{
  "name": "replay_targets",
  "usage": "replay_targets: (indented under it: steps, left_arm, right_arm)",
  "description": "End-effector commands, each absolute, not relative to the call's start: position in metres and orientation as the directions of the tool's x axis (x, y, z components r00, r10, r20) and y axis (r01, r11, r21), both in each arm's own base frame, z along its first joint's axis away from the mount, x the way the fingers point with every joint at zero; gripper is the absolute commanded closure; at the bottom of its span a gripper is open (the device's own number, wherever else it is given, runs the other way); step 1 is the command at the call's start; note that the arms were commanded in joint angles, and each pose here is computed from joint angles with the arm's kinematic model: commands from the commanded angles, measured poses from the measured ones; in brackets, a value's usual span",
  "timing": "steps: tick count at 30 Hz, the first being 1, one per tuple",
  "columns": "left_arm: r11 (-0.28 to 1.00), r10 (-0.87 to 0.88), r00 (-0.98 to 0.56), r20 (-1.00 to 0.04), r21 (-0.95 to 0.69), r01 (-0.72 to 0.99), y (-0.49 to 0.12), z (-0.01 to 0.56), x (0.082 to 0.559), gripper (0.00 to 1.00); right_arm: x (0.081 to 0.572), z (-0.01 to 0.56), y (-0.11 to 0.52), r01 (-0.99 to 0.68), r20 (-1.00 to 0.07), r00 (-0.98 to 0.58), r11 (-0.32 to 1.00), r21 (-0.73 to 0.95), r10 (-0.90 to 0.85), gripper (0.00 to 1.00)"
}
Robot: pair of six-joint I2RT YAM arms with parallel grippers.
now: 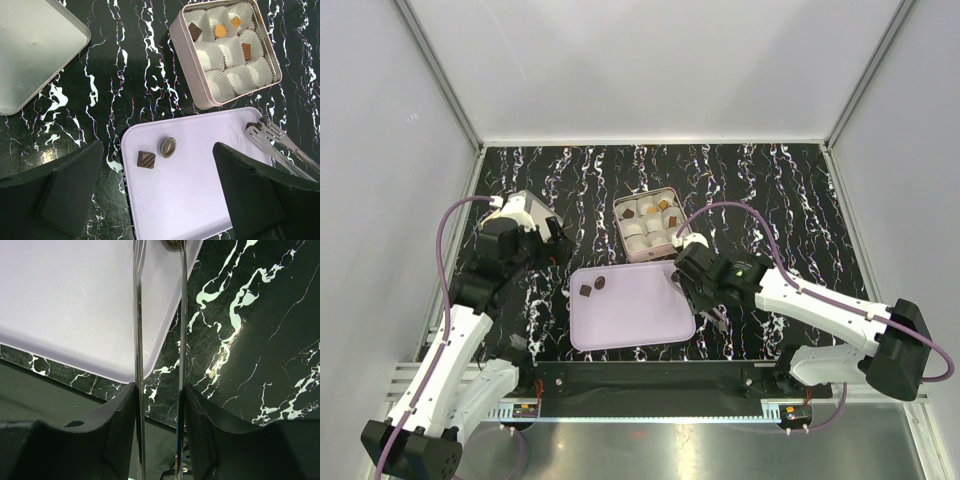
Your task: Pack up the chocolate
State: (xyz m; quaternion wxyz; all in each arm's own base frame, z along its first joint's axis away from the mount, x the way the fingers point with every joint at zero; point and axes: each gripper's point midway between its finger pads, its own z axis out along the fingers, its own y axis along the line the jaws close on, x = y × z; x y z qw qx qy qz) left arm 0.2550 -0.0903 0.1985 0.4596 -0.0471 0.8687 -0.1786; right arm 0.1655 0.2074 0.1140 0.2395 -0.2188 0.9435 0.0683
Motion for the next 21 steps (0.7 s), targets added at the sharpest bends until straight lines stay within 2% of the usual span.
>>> replay_targets:
  steps: [1, 5, 14, 21]
  left_arm:
    - [0.925, -0.262, -0.532, -0.805, -0.366, 0.098, -0.092, 0.216, 0.262, 0.01]
    - [0.925, -0.262, -0.532, -0.805, -0.367, 0.099, -0.092, 0.217, 0.263, 0.01]
    - [0.924, -0.260, -0.536, -0.803, -0.367, 0.102, -0.093, 0.216, 0.263, 0.01]
    - [0.923, -0.261, -0.534, -0.804, -0.370, 0.106, -0.093, 0.217, 0.264, 0.01]
  right_arm:
    - [0.171, 0.128, 0.215, -0.432, -0.531, -0.779, 0.899, 0.070, -0.334, 0.53]
    - [0.175, 0.143, 0.225, -0.451, -0.549, -0.766, 0.888, 0.090, -0.334, 0.53]
    - [0.169, 0.133, 0.251, -0.478, -0.512, -0.793, 0.857, 0.190, -0.329, 0.53]
    - [0.179, 0.158, 0.244, -0.479, -0.569, -0.756, 0.866, 0.145, -0.323, 0.53]
